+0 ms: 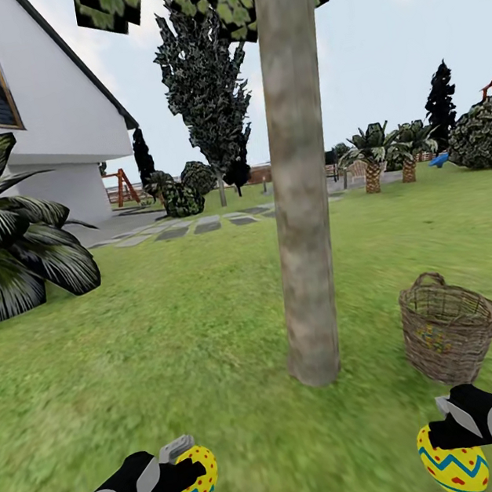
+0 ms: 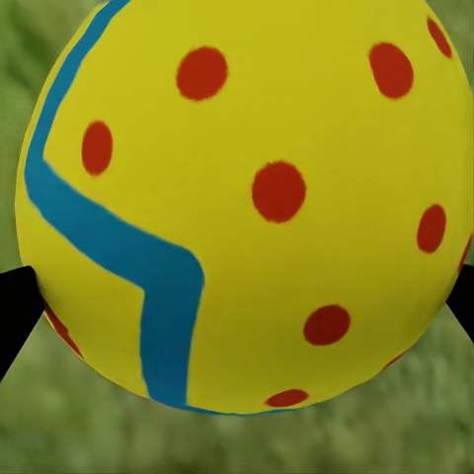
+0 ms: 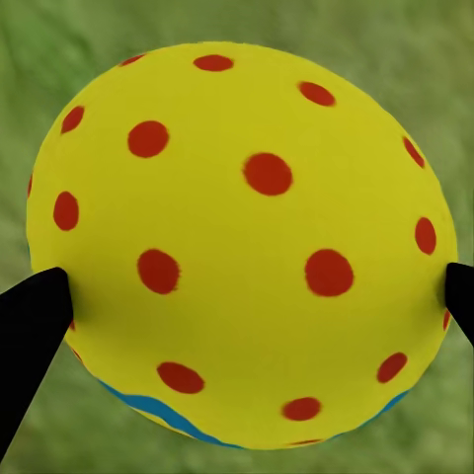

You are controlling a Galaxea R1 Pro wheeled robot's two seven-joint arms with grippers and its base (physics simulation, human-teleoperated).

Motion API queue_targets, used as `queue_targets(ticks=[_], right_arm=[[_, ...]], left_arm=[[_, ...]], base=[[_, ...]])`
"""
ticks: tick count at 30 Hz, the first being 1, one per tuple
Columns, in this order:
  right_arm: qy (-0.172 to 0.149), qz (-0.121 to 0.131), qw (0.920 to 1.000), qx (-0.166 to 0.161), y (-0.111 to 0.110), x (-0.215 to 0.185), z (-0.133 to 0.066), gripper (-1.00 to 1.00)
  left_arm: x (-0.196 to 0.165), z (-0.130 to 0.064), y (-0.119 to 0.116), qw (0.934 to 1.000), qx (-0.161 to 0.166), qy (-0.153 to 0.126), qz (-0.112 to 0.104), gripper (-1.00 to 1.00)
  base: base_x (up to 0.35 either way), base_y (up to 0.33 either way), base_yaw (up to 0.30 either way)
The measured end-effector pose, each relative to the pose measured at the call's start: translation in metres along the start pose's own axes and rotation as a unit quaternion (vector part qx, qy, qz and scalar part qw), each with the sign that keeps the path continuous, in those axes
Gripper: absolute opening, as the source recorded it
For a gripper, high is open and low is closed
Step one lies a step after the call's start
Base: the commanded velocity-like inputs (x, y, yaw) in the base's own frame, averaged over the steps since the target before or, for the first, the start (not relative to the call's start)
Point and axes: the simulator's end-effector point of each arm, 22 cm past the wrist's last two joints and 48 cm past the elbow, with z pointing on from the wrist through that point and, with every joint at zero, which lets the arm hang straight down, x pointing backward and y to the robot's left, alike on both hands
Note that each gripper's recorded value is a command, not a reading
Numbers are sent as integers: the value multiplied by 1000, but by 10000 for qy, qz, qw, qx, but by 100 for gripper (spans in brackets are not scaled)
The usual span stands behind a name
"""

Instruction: Take the three Easter eggs out of the wicker basket on the lawn in the garden, then place them on the lawn next to a single tree (choose any tree) so that all three eggs are next to the same tree and none are left in the basket.

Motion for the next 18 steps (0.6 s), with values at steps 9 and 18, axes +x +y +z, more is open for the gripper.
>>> queue_targets(ticks=[9, 18], right_arm=[[191, -33, 9998, 19, 2, 12, 17, -100], [378, -78, 9992, 34, 4, 26, 37, -100]], left_arm=[[15, 15, 7, 9998, -56, 194, -31, -100], [36, 34, 10, 9989, -93, 452, -70, -100]], base=[[0, 0, 0], [0, 0, 0]])
